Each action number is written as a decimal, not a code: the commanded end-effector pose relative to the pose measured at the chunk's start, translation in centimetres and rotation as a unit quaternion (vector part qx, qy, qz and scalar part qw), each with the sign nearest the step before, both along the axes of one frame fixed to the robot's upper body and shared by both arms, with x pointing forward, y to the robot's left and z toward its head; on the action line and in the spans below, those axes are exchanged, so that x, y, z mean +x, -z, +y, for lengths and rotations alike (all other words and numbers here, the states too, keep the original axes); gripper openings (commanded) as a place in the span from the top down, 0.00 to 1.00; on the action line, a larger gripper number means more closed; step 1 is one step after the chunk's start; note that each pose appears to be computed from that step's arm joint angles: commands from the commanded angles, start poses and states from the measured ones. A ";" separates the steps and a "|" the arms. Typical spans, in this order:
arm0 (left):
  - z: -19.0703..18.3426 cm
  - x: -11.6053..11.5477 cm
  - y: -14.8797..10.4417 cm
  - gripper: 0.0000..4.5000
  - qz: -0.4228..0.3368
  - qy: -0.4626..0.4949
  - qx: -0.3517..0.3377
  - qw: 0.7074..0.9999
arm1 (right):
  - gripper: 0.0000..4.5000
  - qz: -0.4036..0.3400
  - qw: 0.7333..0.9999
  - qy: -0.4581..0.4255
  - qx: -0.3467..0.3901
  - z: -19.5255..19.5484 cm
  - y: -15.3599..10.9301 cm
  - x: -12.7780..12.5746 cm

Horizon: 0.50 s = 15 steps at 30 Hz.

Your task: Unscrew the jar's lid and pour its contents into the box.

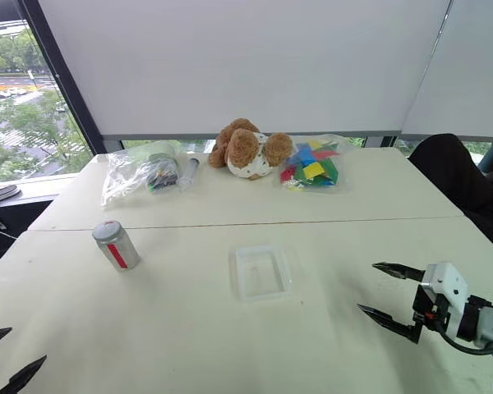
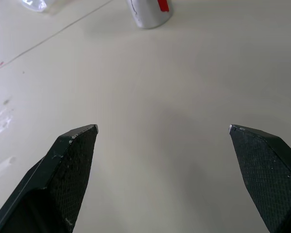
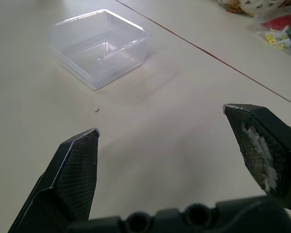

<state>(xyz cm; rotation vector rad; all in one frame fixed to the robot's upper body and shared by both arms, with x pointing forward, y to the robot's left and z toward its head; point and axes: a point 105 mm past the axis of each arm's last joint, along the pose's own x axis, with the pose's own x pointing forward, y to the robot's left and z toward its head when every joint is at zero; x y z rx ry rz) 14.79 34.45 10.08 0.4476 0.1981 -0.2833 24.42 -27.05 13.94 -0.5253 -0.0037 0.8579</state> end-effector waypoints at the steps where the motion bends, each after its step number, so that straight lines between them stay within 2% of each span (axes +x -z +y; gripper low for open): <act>1: -0.1 0.0 -0.9 0.01 -0.015 -0.004 0.010 1.000 | 0.00 -0.015 1.000 -0.005 0.004 0.2 -0.6 0.4; 6: -0.1 0.1 -1.2 0.01 -0.024 -0.032 -0.024 0.999 | 0.00 -0.035 0.998 -0.026 0.043 2.4 -1.7 1.5; 9: -0.1 -0.2 -2.0 0.01 -0.074 -0.081 -0.107 0.988 | 0.00 -0.101 0.980 -0.081 0.150 5.7 -4.8 2.1; 12: 0.8 -0.8 -1.9 0.01 -0.130 -0.176 -0.162 0.962 | 0.00 -0.123 0.967 -0.132 0.180 8.4 -5.8 2.3; 15: 0.3 -1.3 -0.4 0.01 -0.157 -0.246 -0.196 0.936 | 0.00 -0.142 0.953 -0.183 0.195 10.5 -6.5 2.2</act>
